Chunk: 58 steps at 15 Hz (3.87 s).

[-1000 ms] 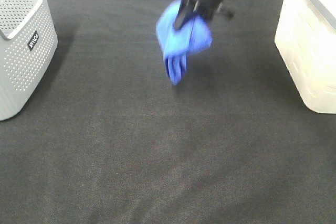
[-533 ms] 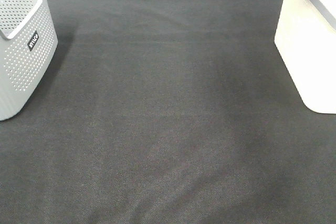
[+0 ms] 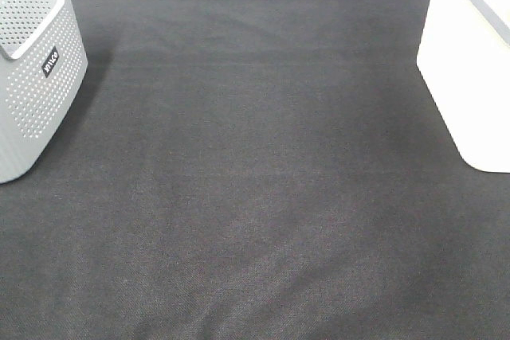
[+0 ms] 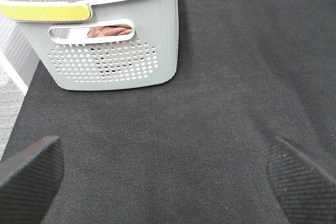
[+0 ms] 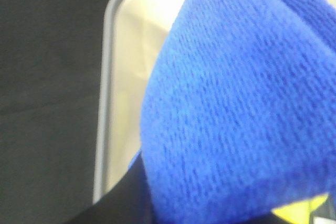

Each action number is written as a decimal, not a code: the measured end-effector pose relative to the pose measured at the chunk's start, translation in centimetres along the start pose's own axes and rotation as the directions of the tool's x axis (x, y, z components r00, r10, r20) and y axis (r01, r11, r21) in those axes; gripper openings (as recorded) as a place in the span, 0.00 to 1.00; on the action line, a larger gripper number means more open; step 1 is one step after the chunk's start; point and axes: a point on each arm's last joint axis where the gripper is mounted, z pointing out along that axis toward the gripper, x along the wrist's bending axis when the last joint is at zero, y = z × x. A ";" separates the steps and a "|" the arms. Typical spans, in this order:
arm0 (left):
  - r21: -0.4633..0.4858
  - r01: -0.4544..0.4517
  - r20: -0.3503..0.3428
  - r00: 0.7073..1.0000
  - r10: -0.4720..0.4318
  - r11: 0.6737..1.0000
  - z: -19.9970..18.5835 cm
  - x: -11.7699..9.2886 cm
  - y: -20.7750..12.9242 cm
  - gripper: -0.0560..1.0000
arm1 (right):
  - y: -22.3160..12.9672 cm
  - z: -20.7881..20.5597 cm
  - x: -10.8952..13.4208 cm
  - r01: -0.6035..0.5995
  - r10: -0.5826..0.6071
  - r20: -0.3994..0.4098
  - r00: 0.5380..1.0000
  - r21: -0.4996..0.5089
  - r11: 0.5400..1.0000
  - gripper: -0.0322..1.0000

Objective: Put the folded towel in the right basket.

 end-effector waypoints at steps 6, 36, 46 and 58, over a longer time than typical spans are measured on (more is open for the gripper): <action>0.000 0.000 0.000 1.000 0.000 1.000 0.0 0.0 0.0 0.98 | -1.0 2.8 -2.1 0.023 -0.031 0.096 0.995 0.079 0.997 0.94; 0.000 0.001 0.002 1.000 -0.001 1.000 0.0 0.0 0.0 0.98 | -18.3 -12.8 10.5 0.210 -0.223 0.069 0.972 0.155 0.965 0.96; -0.002 0.014 0.024 1.000 -0.014 1.000 0.0 -0.2 0.0 0.98 | -33.7 -21.0 7.2 0.369 -0.363 0.062 0.930 -0.123 0.921 0.96; -0.002 0.018 0.027 0.999 -0.018 1.000 0.0 -0.2 0.0 0.98 | -42.1 -22.0 4.3 0.354 -0.339 0.110 0.934 -0.192 0.915 0.96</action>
